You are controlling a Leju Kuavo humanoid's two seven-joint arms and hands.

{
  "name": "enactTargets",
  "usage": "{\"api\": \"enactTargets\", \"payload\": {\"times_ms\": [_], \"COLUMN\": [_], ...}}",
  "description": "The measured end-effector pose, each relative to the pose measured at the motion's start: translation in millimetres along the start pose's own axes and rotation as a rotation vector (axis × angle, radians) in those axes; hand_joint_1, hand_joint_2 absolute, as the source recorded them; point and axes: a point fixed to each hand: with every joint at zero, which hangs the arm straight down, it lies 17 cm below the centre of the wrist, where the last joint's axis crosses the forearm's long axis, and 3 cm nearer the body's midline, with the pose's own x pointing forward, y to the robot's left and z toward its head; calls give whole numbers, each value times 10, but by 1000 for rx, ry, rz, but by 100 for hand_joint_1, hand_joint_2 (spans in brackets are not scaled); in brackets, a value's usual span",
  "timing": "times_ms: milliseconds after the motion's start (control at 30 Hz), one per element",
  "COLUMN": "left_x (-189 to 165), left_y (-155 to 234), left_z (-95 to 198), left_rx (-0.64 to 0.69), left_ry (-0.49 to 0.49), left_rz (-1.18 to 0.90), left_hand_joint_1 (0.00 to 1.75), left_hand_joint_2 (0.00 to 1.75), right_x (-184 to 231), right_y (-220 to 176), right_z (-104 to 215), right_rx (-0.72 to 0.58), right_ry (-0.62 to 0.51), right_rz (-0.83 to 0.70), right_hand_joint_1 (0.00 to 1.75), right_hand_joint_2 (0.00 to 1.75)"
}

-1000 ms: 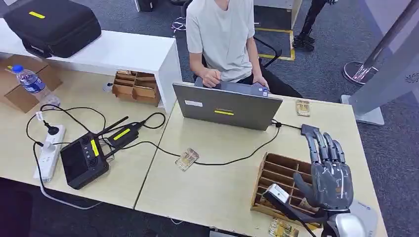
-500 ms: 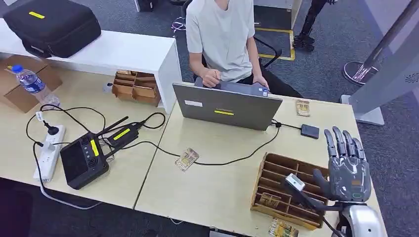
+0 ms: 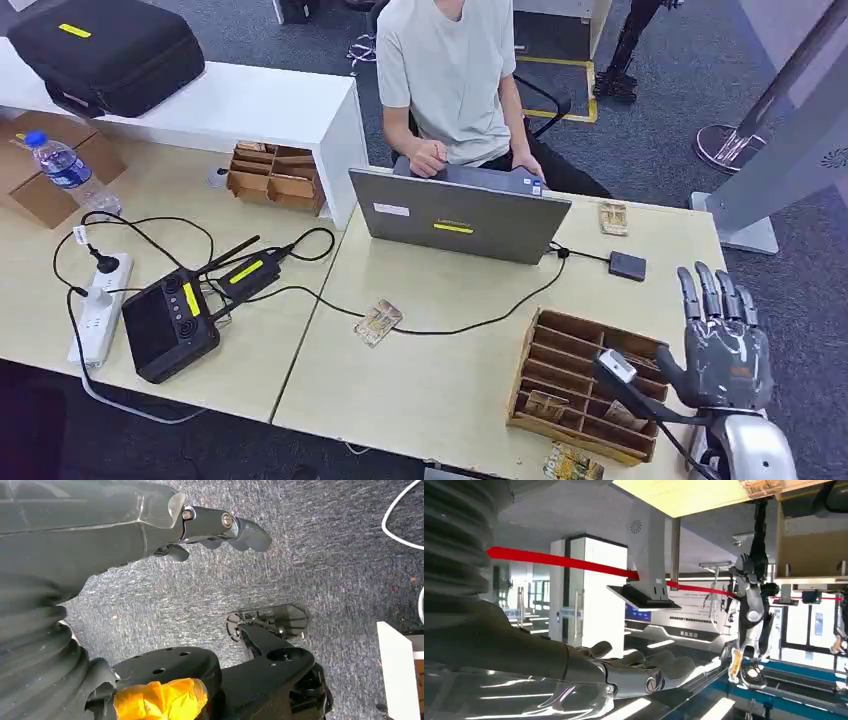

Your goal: Pass the card to the sensor for recognition and then transmit it.

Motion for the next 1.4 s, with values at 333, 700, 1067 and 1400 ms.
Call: {"api": "enactTargets", "payload": {"times_ms": [333,700,1067,1400], "left_x": [-14,-19,-19,-21], "left_y": [15,16,19,18], "left_z": [2,3,3,3], "left_rx": [8,12,13,13], "left_ry": [2,3,4,4], "left_rz": [26,43,46,43], "left_hand_joint_1": [0,0,0,0], "left_hand_joint_2": [175,175,175,175], "right_x": [-90,-146,-50,73], "right_y": [-97,-55,3,30], "right_z": [293,409,473,478], "right_rx": [-30,-19,-5,1], "right_ry": [18,34,20,5], "right_rz": [-27,-36,-59,-81], "right_hand_joint_1": [0,0,0,0], "right_hand_joint_2": [175,175,175,175]}}
